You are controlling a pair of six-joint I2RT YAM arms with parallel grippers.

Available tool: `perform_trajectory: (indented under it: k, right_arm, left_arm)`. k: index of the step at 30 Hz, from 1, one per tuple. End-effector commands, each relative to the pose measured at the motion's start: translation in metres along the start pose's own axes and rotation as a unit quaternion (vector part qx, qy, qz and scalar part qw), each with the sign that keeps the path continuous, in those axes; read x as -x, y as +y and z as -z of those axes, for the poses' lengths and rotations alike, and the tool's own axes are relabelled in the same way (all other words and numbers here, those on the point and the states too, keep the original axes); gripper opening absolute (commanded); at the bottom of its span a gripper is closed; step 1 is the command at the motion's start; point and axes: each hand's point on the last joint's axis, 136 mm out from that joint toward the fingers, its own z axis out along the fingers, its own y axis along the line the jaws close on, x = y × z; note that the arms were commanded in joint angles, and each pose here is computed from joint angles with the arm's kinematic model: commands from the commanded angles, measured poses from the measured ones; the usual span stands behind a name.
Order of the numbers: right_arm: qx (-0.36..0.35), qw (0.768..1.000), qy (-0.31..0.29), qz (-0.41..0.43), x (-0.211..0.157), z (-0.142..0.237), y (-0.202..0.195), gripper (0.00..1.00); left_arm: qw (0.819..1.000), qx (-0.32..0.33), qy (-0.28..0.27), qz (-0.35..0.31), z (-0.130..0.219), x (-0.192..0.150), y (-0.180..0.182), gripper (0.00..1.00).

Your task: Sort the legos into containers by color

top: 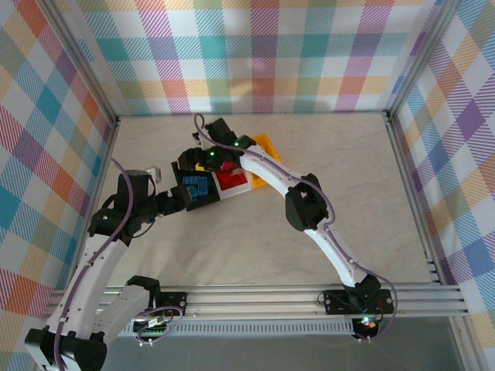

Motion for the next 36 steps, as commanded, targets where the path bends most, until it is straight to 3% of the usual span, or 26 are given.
perform_trajectory:
  k: [1,9,20,27,30,32,36]
  right_arm:
    - [0.014,1.0,-0.002,0.009,0.003,0.004,0.013,0.82]
    - [0.054,0.997,-0.023,0.049,0.018,0.034,0.057,0.82]
    - [0.013,0.983,-0.07,0.171,0.028,0.155,0.116,0.83]
    - [-0.066,0.97,-0.125,0.2,0.021,0.242,0.104,0.85]
    - [-0.087,0.964,-0.158,0.193,0.013,0.282,0.095,0.9]
    - [-0.102,0.959,-0.184,0.188,0.006,0.309,0.086,1.0]
    - [-0.178,0.918,-0.273,0.225,-0.018,0.364,0.065,1.0]
  left_arm:
    - [1.0,0.001,0.003,-0.002,0.002,-0.004,0.004,0.89]
    - [1.0,-0.02,-0.004,0.0,0.01,0.002,-0.006,0.89]
    - [0.992,-0.122,-0.013,0.034,0.04,0.024,-0.053,0.91]
    - [0.987,-0.153,-0.036,0.042,0.062,0.035,-0.067,1.0]
    - [0.986,-0.152,-0.048,0.054,0.063,0.038,-0.065,1.0]
    - [0.987,-0.139,-0.055,0.065,0.06,0.041,-0.061,1.0]
    - [0.99,-0.101,-0.069,0.072,0.052,0.045,-0.047,1.0]
